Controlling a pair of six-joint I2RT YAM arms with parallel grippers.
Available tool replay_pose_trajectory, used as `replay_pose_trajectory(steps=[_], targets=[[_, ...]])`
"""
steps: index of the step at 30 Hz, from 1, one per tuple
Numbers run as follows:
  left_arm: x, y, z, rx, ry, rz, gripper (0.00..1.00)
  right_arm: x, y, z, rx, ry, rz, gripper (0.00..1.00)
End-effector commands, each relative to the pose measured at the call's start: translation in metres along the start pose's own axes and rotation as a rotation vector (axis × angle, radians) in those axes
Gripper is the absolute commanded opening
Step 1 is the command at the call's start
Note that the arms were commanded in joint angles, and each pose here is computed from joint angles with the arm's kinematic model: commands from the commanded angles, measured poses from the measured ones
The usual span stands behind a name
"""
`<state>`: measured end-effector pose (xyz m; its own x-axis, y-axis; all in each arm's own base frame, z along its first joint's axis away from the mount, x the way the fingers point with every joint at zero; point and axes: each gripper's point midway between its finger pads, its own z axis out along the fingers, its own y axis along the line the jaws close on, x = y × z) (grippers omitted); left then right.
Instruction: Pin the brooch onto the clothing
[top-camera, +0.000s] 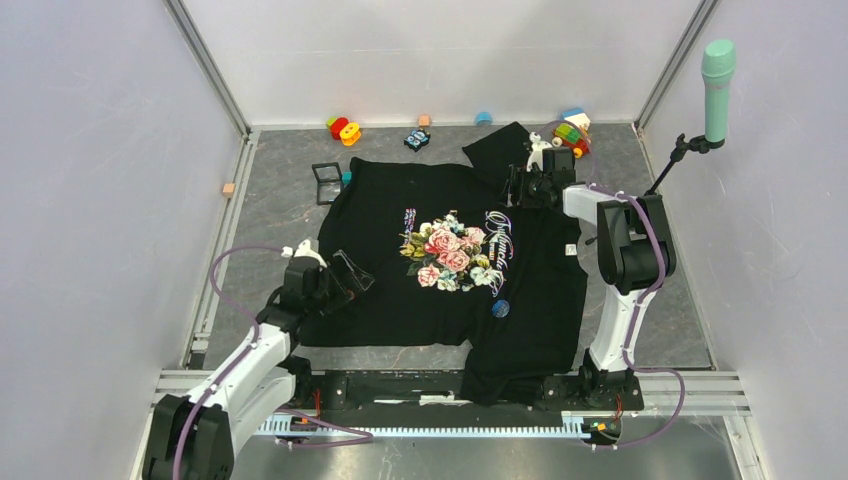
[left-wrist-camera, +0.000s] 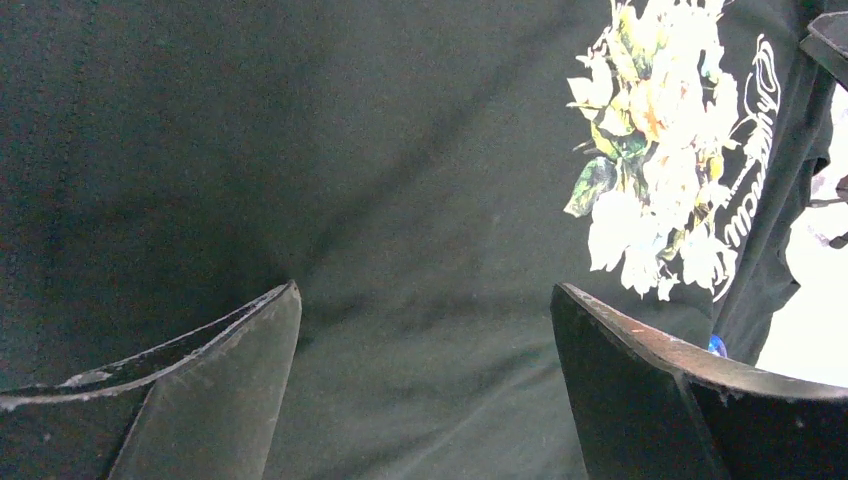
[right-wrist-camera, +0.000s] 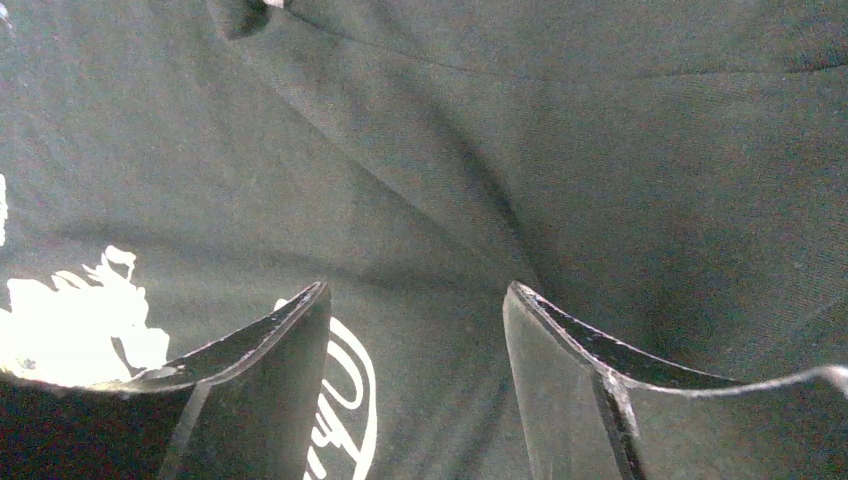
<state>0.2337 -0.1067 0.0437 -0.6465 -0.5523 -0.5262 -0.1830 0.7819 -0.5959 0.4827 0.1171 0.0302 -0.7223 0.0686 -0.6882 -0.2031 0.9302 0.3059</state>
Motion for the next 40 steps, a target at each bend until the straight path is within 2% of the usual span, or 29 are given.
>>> replay_pose_trajectory(steps=[1, 2, 4, 7, 13, 17, 21, 23, 27, 40], targets=[[-0.022, -0.017, -0.013, -0.015, 0.002, 0.043, 1.0, -0.023, -0.011, -0.021, 0.055, -0.031, -0.1, 0.71], [-0.031, -0.028, -0.018, 0.004, -0.011, 0.055, 1.0, -0.033, -0.009, -0.03, 0.061, -0.062, -0.124, 0.77], [-0.05, -0.049, -0.03, 0.043, -0.04, 0.09, 1.0, -0.053, -0.002, -0.056, 0.072, -0.125, -0.176, 0.97], [-0.081, -0.078, -0.051, 0.084, -0.091, 0.16, 1.0, -0.071, 0.005, -0.099, 0.111, -0.206, -0.231, 0.98], [-0.145, -0.117, -0.092, 0.072, -0.184, 0.336, 1.0, -0.088, 0.015, -0.211, 0.23, -0.432, -0.267, 0.98], [-0.193, -0.14, -0.132, 0.061, -0.362, 0.443, 1.0, -0.088, 0.009, -0.286, 0.369, -0.617, -0.244, 0.98], [-0.214, -0.146, -0.153, 0.053, -0.494, 0.527, 1.0, -0.076, 0.005, -0.339, 0.45, -0.792, -0.247, 0.98], [-0.211, -0.139, -0.147, 0.042, -0.501, 0.53, 1.0, -0.065, 0.004, -0.352, 0.461, -0.88, -0.254, 0.98], [-0.195, -0.124, -0.125, 0.052, -0.483, 0.498, 1.0, -0.041, -0.002, -0.358, 0.477, -0.959, -0.263, 0.98], [-0.2, -0.116, -0.129, 0.031, -0.517, 0.498, 1.0, -0.038, -0.001, -0.359, 0.474, -0.943, -0.266, 0.98]])
